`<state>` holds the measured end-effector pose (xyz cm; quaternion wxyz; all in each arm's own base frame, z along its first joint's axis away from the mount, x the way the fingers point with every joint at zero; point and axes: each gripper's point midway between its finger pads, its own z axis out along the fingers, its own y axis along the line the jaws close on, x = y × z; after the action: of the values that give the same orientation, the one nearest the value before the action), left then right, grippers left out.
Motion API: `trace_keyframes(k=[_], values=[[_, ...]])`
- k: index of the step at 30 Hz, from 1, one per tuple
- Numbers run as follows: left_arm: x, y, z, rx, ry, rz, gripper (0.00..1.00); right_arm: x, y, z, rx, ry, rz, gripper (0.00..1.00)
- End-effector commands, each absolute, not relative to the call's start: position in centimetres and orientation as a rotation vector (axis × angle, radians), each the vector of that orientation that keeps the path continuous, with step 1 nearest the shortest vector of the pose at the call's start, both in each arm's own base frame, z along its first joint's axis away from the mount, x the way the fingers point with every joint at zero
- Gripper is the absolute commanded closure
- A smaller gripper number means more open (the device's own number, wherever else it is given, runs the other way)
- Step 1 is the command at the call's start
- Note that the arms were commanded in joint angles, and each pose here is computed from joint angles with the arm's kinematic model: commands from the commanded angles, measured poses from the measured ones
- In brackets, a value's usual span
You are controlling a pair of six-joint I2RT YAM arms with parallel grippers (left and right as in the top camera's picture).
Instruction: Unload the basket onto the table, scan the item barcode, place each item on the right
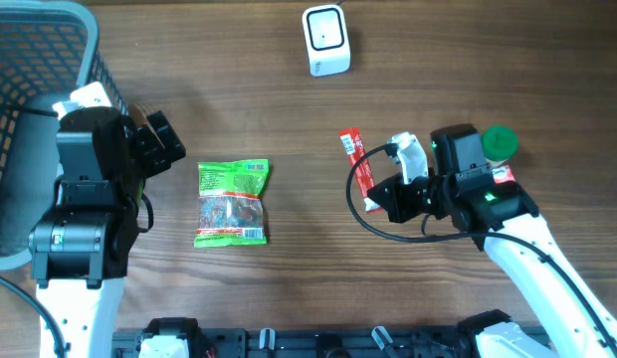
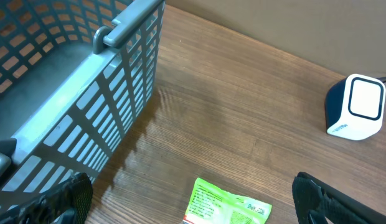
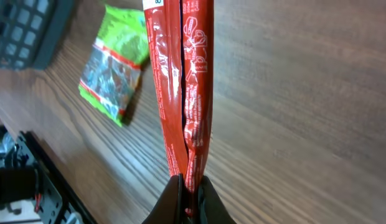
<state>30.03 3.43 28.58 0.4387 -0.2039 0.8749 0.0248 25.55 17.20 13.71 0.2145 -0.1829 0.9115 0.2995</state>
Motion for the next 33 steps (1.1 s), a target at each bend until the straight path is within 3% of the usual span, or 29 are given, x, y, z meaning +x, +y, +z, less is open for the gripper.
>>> trace_keyframes(k=[1, 10, 14, 18, 24, 33], values=[[30.1, 3.6, 29.2, -0.508, 2.157, 0.068, 0.0, 28.1, 17.4, 19.0, -0.493, 2.421, 0.778, 0.96], [30.1, 3.6, 29.2, -0.507, 2.157, 0.068, 0.0, 34.0, 15.8, 32.1, -0.511, 2.383, 0.445, 0.96], [30.1, 3.6, 29.2, -0.507, 2.157, 0.068, 0.0, 36.5, 17.5, 33.9, -0.601, 2.357, 0.351, 0.96], [30.1, 3.6, 29.2, -0.508, 2.157, 0.068, 0.0, 39.6, 18.9, 32.0, -0.658, 2.34, 0.135, 0.96], [30.1, 3.6, 29.2, -0.507, 2.157, 0.068, 0.0, 44.7, 19.3, 26.4, -0.768, 2.277, -0.567, 0.96], [30.1, 3.6, 29.2, -0.507, 2.157, 0.068, 0.0, 50.0, 19.7, 19.9, -0.838, 2.087, -1.228, 0.96]])
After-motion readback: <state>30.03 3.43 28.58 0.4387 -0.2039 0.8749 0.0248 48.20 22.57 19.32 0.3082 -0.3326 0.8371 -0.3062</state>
